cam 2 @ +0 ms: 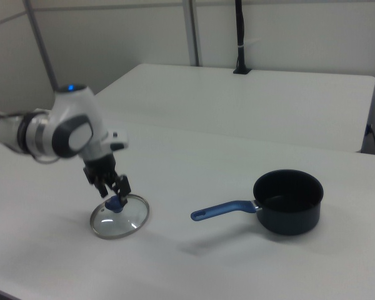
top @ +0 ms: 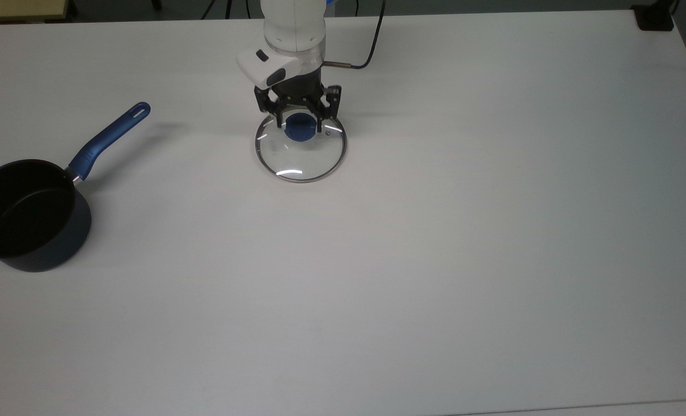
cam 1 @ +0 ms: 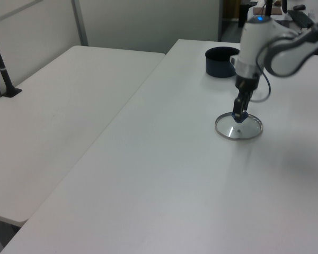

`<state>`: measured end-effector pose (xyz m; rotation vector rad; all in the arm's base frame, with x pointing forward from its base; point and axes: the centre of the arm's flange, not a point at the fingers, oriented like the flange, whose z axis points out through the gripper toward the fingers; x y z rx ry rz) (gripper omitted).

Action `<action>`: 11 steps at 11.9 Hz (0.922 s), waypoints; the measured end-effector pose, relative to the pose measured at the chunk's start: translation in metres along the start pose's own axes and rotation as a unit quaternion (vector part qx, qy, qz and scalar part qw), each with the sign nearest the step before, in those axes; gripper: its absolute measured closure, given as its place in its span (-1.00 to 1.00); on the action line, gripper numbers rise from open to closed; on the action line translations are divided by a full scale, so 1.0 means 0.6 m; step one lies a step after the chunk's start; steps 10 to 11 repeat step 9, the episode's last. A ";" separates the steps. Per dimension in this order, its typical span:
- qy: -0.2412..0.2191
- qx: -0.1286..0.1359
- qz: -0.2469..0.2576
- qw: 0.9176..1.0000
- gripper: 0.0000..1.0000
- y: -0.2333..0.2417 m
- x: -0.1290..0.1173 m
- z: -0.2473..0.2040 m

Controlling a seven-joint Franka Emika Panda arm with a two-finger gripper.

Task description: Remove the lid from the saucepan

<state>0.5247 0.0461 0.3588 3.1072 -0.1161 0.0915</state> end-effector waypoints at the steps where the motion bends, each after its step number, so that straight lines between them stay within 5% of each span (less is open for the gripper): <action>1: -0.028 -0.007 0.002 1.000 -0.82 0.000 0.024 -0.054; 2: -0.044 -0.012 0.004 0.999 -0.99 0.001 0.046 -0.122; 5: -0.056 -0.017 0.010 0.998 -1.00 0.005 0.073 -0.280; 11: -0.036 -0.012 -0.015 0.999 -1.00 0.040 0.065 -0.382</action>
